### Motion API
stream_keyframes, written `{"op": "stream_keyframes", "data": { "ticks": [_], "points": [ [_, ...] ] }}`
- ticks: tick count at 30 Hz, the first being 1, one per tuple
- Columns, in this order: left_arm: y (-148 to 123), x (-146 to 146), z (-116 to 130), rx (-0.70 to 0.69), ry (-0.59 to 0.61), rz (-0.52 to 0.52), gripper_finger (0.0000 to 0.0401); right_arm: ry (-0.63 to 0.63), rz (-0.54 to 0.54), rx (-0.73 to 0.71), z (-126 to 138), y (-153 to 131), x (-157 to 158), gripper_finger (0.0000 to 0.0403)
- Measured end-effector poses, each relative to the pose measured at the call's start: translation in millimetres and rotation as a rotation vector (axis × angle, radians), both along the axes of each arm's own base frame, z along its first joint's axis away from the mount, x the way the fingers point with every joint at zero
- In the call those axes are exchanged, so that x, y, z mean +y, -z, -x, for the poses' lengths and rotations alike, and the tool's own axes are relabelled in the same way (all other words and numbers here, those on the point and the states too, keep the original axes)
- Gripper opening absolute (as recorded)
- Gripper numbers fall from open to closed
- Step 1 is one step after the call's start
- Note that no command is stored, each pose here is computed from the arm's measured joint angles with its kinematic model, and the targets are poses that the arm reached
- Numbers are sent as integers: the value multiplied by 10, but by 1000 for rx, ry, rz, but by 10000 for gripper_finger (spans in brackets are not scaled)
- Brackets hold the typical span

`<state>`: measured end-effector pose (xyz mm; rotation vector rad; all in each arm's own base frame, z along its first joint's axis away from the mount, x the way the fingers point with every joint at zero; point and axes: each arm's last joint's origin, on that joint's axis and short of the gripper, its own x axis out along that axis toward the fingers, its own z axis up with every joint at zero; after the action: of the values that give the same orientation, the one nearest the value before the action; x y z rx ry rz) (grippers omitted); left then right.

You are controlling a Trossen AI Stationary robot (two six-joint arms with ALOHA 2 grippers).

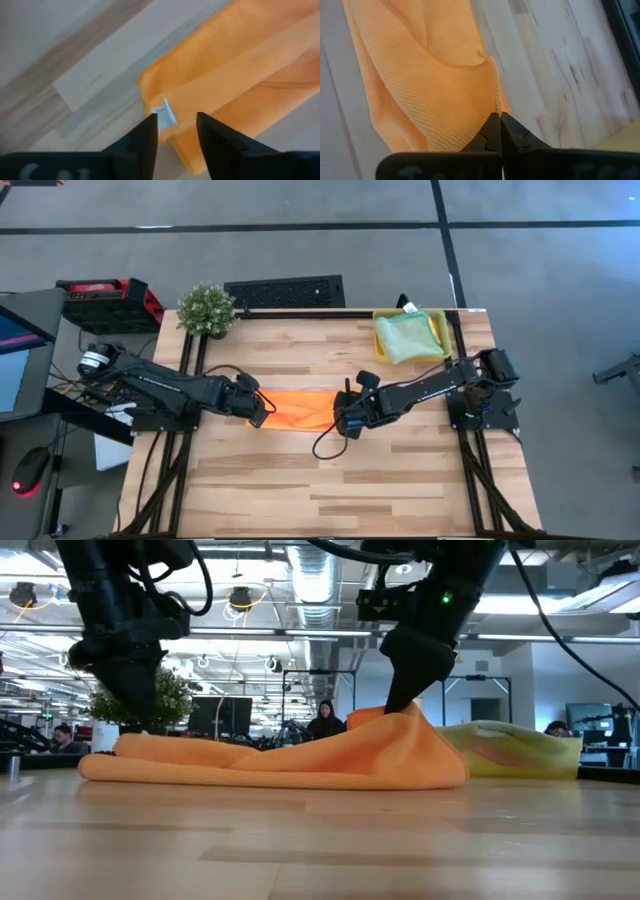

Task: Fold microfiber towels
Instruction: Fold the orange towel

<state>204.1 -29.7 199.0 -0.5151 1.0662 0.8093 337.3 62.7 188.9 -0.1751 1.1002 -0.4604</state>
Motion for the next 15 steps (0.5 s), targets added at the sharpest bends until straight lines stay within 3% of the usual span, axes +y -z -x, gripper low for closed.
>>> {"op": "stream_keyframes", "data": {
  "ticks": [5,8,11,15],
  "points": [
    [-45,-36,-38,-2,119,-48,150,0,1,0,0,0,-3,6],
    [-109,-154,-146,-66,353,-74,153,1,1,0,-1,-1,-3,6],
    [-119,-280,-252,-174,598,-14,153,1,1,0,-1,-1,-3,6],
    [-87,-367,-343,-340,776,46,154,2,3,-1,-1,-2,-3,6]
  ]
}}
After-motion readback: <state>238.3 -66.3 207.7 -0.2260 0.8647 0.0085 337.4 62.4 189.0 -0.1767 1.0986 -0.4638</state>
